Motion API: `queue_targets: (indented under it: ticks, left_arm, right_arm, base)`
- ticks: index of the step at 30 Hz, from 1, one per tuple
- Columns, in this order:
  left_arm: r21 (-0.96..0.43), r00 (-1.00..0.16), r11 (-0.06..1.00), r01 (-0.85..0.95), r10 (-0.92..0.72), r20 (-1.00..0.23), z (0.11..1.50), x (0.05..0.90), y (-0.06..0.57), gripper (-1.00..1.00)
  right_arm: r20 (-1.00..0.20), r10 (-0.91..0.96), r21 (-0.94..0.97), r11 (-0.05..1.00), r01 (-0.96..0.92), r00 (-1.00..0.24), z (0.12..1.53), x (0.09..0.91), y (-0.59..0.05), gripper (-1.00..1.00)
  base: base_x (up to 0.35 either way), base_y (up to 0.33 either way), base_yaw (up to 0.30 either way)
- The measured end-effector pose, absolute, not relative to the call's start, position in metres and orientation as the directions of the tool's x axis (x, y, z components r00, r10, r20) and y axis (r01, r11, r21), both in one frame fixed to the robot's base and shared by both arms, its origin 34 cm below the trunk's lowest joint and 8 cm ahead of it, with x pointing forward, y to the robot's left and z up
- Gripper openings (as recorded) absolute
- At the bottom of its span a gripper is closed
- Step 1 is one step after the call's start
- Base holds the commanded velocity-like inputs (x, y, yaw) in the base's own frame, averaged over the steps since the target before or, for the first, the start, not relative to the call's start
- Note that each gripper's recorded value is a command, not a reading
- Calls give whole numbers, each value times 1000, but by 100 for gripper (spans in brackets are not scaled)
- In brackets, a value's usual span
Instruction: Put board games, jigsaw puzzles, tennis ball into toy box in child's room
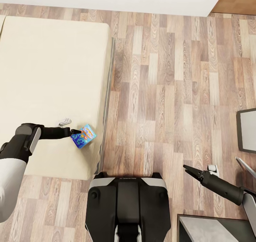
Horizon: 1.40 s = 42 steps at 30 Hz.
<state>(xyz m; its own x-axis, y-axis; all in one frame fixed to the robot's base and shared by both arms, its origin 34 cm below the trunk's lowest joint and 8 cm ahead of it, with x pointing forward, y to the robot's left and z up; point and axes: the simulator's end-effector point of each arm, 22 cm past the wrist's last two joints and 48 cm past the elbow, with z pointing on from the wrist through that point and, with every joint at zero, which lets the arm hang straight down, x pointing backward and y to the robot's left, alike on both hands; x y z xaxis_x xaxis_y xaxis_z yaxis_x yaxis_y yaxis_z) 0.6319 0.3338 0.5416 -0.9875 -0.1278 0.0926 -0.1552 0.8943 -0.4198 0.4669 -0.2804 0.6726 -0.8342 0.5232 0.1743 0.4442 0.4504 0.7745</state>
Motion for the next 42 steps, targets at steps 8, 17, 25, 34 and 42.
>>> queue_targets:
  ticks: [8,17,25,34,42]
  left_arm:
    - [-420,-987,893,-158,-129,98,538,629,333,100]
    - [-419,-987,894,-159,-128,102,536,627,334,100]
    - [-419,-987,894,-159,-127,102,536,627,333,100]
    - [-422,-987,892,-159,-127,103,536,627,332,100]
    - [-438,-986,884,-162,-130,104,537,628,326,100]
  right_arm:
    - [180,523,772,450,449,-833,670,465,-280,100]
    - [183,523,770,450,452,-832,669,463,-280,100]
    - [183,523,770,450,452,-832,669,463,-280,100]
    - [183,523,770,450,453,-832,669,463,-280,100]
    - [183,523,770,450,452,-832,669,463,-280,100]
  base:
    - [0,0,0]
    - [0,0,0]
    - [0,0,0]
    - [0,0,0]
    - [0,0,0]
